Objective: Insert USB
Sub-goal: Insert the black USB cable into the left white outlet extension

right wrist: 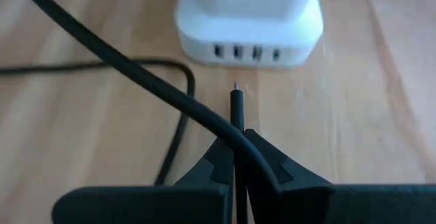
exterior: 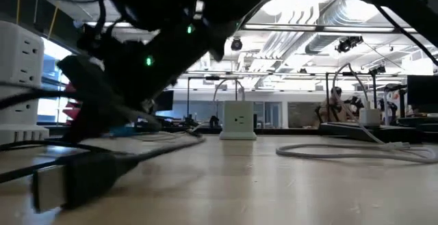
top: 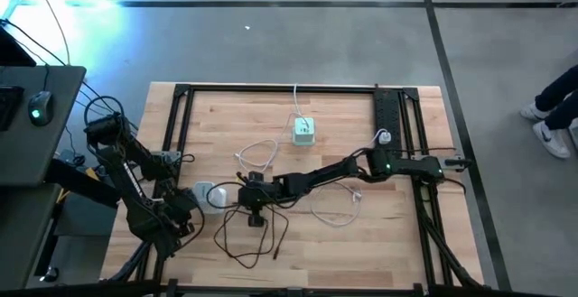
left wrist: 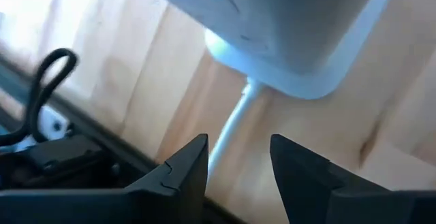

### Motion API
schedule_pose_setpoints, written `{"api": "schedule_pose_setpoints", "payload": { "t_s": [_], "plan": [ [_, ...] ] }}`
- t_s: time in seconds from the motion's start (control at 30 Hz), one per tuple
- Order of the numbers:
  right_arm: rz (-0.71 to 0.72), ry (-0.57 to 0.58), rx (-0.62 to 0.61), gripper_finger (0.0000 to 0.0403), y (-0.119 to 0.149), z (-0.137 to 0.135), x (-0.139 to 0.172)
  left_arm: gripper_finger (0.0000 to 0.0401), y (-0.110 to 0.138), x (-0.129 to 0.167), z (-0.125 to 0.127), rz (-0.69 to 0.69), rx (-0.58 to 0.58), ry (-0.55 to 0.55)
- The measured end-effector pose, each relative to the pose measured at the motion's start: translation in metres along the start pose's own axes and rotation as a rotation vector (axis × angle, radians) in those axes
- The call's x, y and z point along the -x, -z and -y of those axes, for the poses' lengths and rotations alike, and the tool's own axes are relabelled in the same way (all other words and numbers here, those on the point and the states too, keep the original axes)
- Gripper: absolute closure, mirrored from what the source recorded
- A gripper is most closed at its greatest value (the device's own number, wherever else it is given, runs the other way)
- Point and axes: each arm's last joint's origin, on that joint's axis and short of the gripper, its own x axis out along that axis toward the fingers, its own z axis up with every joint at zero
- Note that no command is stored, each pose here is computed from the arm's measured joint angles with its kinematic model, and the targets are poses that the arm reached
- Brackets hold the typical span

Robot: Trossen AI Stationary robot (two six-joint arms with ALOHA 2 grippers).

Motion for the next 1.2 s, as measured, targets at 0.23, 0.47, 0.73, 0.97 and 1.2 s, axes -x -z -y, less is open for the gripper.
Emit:
{"api": "schedule_pose_setpoints", "payload": {
  "t_s": [0.23,0.47,0.73,0.97,1.2],
  "plan": [
    [0.026,0.021,-0.030,0.0403,-0.004,0.018,0.000,0.0268,0.001,-0.001,-0.003,0.027,0.002,-0.035],
    [0.036,-0.013,-0.015,0.0403,-0.005,0.012,0.000,0.0268,0.000,-0.002,-0.004,0.080,0.064,-0.033],
    [0.059,-0.017,-0.026,0.0403,-0.007,0.011,0.000,0.0268,0.000,-0.003,0.003,0.096,0.094,0.037],
    [0.064,-0.020,-0.032,0.0403,-0.007,0.011,0.000,0.0270,0.001,-0.001,0.006,0.014,0.092,0.061],
    [0.064,-0.027,-0.032,0.0403,-0.008,0.011,0.000,0.0309,0.003,0.000,-0.014,-0.166,0.179,-0.181]
  ]
}}
